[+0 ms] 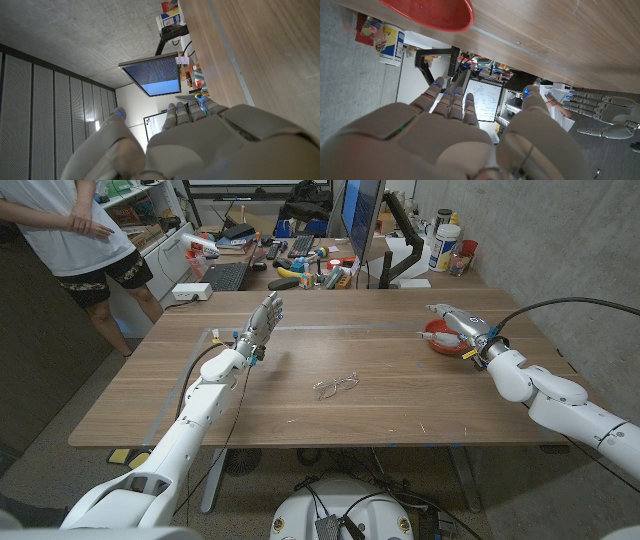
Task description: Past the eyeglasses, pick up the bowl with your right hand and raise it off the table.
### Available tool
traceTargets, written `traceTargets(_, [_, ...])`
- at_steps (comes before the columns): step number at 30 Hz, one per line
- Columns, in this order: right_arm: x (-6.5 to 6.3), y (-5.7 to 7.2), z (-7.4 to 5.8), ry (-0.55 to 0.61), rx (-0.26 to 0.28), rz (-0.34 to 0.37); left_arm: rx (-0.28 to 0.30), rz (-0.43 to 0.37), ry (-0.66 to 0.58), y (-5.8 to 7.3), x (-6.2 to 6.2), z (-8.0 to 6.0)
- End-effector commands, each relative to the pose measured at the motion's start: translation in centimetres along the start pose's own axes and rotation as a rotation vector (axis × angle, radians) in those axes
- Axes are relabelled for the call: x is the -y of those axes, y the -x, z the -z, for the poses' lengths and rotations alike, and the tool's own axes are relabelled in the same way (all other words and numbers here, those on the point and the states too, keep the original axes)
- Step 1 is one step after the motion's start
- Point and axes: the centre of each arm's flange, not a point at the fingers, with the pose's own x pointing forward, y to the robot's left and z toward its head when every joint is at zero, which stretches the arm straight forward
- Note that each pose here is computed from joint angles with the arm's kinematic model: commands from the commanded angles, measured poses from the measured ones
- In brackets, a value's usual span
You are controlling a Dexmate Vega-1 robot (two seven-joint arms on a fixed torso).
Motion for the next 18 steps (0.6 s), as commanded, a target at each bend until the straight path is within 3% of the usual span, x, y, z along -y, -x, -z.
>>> traceTargets(1, [0.01, -0.09, 0.06, 0.031, -0.012, -0.023, 0.001, -0.002, 0.002, 0.0, 0.08, 0.15])
traceTargets(18, [-0.17, 0.09, 0.12, 0.057, -0.016, -0.051, 0.002, -0.004, 0.008, 0.27, 0.18, 0.2])
